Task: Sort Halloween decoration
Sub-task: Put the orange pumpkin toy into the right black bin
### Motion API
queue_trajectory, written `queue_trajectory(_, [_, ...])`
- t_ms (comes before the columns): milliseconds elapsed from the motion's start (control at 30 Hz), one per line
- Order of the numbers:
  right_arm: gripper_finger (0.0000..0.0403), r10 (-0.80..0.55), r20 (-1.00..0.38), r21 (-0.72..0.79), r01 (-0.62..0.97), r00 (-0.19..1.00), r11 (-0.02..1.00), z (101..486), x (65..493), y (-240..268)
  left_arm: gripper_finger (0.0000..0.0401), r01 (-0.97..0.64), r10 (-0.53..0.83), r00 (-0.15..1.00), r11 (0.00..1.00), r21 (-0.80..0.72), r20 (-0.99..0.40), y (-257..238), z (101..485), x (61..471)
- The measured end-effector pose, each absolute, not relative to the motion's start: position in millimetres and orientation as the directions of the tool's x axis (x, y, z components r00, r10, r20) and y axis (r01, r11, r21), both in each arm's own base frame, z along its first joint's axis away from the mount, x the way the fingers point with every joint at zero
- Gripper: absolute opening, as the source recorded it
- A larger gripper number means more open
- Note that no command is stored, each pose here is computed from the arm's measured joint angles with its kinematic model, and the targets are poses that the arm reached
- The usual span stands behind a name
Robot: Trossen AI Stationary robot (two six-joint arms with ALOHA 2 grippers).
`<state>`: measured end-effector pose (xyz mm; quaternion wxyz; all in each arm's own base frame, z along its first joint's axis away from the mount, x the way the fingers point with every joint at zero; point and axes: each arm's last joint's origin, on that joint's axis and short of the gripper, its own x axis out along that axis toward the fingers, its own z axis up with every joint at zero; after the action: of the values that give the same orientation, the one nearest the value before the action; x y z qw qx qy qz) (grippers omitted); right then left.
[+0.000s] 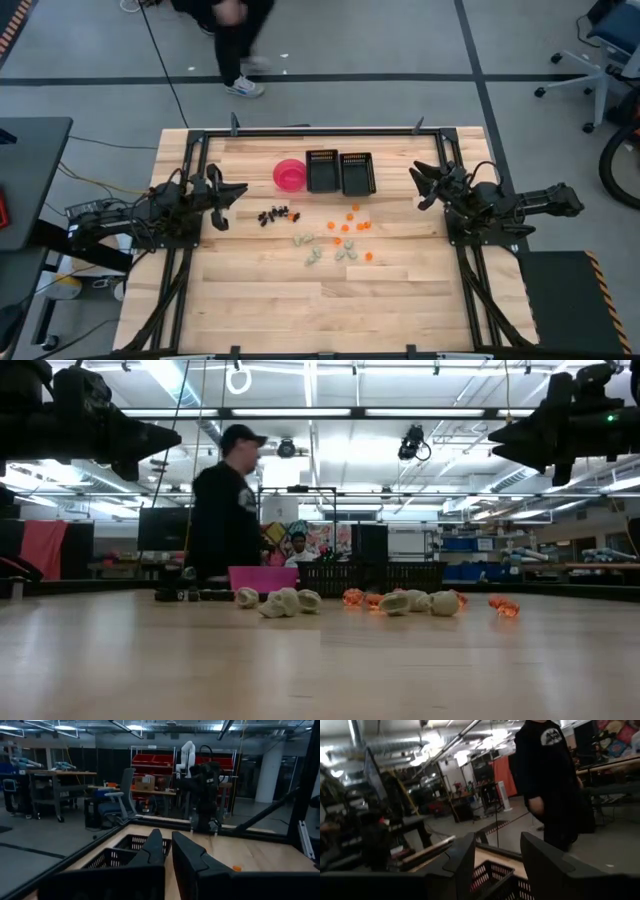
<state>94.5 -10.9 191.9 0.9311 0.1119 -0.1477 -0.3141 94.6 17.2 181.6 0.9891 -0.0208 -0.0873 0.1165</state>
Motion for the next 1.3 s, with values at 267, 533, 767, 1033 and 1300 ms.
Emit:
queue_trajectory(267, [0.0162,-0.548,0.298,0.256,0.487,0.782,0.835,201,93,-10,0.0013,-0.217,0.234,0.958,0.969,-0.116,0.168,17,182,95])
queue_trajectory(533, [0.0162,-0.485,0.265,0.210,0.441,0.833,0.873,196,102,-12,0.0013,-0.200,0.226,0.903,0.974,-0.107,0.365,16,201,89])
queue_trajectory(767, [0.0162,-0.409,0.132,0.141,0.392,0.903,0.909,195,121,-10,0.0013,-0.255,0.274,0.874,0.962,-0.102,0.402,19,219,88])
queue_trajectory(1033, [0.0162,-0.368,-0.103,0.038,0.374,0.924,0.927,190,157,-8,0.0013,-0.321,0.325,0.905,0.945,-0.061,0.274,27,231,105])
queue_trajectory(1300, [0.0166,-0.364,-0.320,-0.061,0.364,0.875,0.929,162,181,-7,0.0036,-0.359,0.356,0.922,0.933,-0.006,0.155,33,230,124])
